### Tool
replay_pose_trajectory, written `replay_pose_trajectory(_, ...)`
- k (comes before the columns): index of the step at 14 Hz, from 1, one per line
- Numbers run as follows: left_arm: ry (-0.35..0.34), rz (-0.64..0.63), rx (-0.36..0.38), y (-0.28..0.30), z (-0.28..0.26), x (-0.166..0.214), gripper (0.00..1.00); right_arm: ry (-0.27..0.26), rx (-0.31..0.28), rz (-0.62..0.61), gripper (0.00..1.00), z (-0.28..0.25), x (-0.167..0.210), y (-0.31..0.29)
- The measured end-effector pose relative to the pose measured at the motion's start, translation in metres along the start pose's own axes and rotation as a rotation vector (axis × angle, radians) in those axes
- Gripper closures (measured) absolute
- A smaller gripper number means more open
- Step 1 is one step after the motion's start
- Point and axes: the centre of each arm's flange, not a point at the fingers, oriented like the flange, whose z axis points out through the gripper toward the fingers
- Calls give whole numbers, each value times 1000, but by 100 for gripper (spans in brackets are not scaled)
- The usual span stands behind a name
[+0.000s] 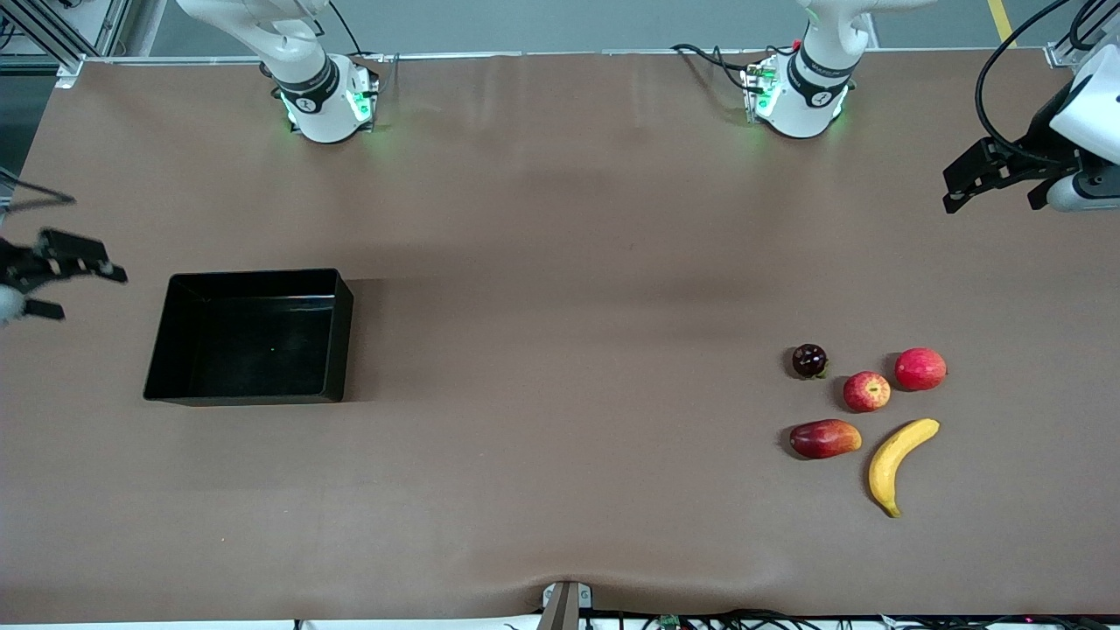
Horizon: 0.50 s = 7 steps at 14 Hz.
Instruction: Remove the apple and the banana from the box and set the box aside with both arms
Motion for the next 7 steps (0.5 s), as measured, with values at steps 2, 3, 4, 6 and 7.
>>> replay_pose_trajectory(2, 4, 0, 0, 0, -2, 0, 0, -21, 14, 54, 0, -17, -18, -13)
replay_pose_trajectory(3, 2, 0, 0, 0, -1, 0, 0, -29, 8, 91, 0, -22, -23, -21)
replay_pose_trajectory(4, -1, -1, 0, 0, 1, 1, 0, -40, -11, 141, 0, -25, -24, -31)
replay_pose_trajectory(6, -3, -5, 0, -3, 2, 2, 0, -51, -61, 234, 0, -26, -21, -61)
replay_pose_trajectory(7, -3, -7, 0, -5, 2, 2, 0, -43, -72, 269, 0, -25, -21, -74)
